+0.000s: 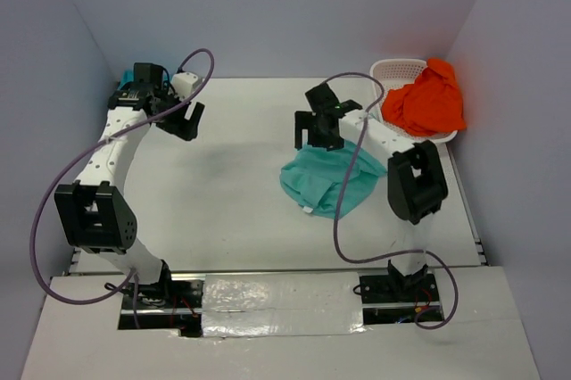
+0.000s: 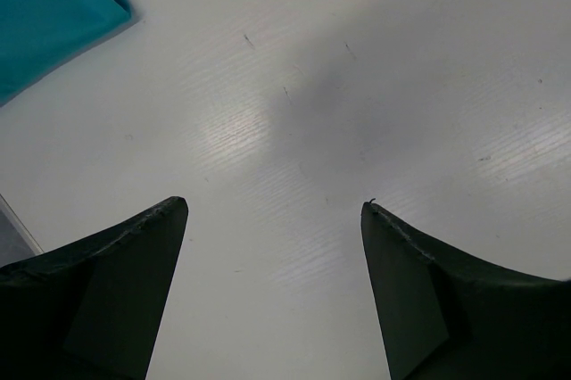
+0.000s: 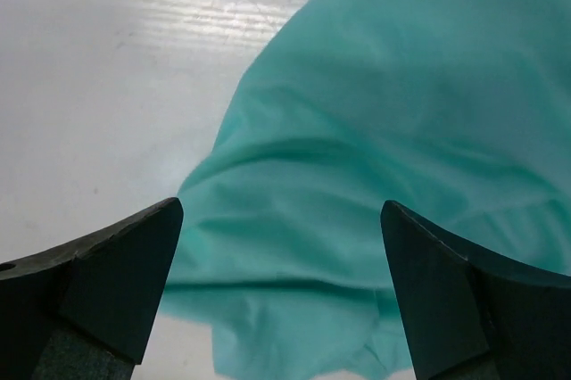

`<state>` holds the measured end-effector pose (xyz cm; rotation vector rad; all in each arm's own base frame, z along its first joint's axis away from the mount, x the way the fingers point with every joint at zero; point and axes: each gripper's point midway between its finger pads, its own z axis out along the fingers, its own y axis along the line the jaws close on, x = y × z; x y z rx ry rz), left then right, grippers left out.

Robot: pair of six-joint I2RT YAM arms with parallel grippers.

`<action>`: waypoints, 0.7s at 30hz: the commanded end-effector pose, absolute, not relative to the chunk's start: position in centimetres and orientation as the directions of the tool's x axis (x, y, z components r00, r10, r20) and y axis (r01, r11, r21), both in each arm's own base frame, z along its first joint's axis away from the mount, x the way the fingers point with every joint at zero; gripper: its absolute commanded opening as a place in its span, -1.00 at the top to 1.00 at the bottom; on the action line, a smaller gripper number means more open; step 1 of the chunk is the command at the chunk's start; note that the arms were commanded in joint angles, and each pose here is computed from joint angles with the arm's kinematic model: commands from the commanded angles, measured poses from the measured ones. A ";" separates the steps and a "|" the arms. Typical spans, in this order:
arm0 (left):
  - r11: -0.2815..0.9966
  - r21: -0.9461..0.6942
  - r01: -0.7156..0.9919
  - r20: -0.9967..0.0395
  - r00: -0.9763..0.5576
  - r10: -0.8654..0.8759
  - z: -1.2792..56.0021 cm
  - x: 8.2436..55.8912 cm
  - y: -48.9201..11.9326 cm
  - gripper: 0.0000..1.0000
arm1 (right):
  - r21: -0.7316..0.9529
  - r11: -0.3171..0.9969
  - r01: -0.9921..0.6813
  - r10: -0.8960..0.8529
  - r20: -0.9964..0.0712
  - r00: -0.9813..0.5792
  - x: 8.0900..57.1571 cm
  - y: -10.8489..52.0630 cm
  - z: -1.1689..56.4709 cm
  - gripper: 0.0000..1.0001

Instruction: Fold and stack the t-shirts

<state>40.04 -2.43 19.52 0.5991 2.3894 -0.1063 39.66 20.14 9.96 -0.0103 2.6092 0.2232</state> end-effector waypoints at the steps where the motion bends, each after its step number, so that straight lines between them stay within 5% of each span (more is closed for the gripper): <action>1: 0.887 0.097 0.452 -0.669 -0.630 0.394 21.4 40.1 -2.7 -0.82 | 0.085 0.994 0.062 0.092 -0.426 -0.900 41.6 18.8 5.6 -0.99; 6: 0.885 0.116 0.451 -0.677 -0.616 0.403 22.3 39.7 -2.5 -0.83 | 0.033 0.999 0.005 0.013 -0.234 -0.972 41.6 20.2 -1.4 -0.71; 12: 0.886 0.128 0.445 -0.680 -0.611 0.405 22.6 39.3 -2.4 -0.83 | 0.157 0.926 -0.344 -0.296 -0.267 -0.917 37.8 29.4 1.3 1.00; 16: 0.887 0.121 0.445 -0.682 -0.612 0.400 22.4 39.2 -2.5 -0.83 | 0.144 0.751 -0.645 -0.580 -0.325 -0.747 31.6 34.9 3.1 1.00; 20: 0.888 0.089 0.451 -0.684 -0.620 0.383 21.6 39.4 -2.9 -0.81 | -0.039 0.450 -0.892 -0.848 -0.330 -0.414 24.5 36.3 2.8 1.00; 21: 0.894 0.068 0.442 -0.686 -0.630 0.363 21.5 39.5 -3.2 -0.81 | -0.070 0.445 -0.893 -0.856 -0.326 -0.401 24.3 35.9 2.8 0.83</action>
